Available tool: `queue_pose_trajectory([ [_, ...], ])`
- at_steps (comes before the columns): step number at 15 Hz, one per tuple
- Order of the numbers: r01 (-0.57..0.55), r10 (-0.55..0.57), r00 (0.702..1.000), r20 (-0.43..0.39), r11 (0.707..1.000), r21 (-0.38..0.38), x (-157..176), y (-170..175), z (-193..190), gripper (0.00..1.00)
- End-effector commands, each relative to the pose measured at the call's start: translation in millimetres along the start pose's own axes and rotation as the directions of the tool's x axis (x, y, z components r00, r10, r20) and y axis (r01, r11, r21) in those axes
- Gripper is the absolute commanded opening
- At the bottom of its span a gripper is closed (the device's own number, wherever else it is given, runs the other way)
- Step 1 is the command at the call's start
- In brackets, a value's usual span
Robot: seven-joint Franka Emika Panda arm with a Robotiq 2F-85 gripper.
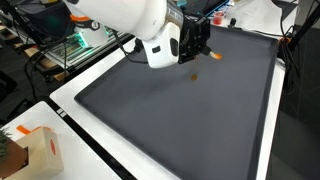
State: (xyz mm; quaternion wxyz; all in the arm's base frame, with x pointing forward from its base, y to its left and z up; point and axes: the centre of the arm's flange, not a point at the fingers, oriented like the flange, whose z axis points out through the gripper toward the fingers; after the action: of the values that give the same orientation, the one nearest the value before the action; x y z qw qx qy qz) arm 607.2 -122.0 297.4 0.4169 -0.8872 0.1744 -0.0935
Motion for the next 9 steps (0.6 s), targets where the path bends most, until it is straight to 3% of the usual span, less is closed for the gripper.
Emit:
queue_pose_trajectory([
  [1,-0.013,0.015,1.000,0.018,0.994,-0.105,-5.8,-5.4,8.9,0.03],
  [9,0.006,0.008,0.998,0.056,0.966,-0.258,-6.8,-13.5,39.6,0.03],
])
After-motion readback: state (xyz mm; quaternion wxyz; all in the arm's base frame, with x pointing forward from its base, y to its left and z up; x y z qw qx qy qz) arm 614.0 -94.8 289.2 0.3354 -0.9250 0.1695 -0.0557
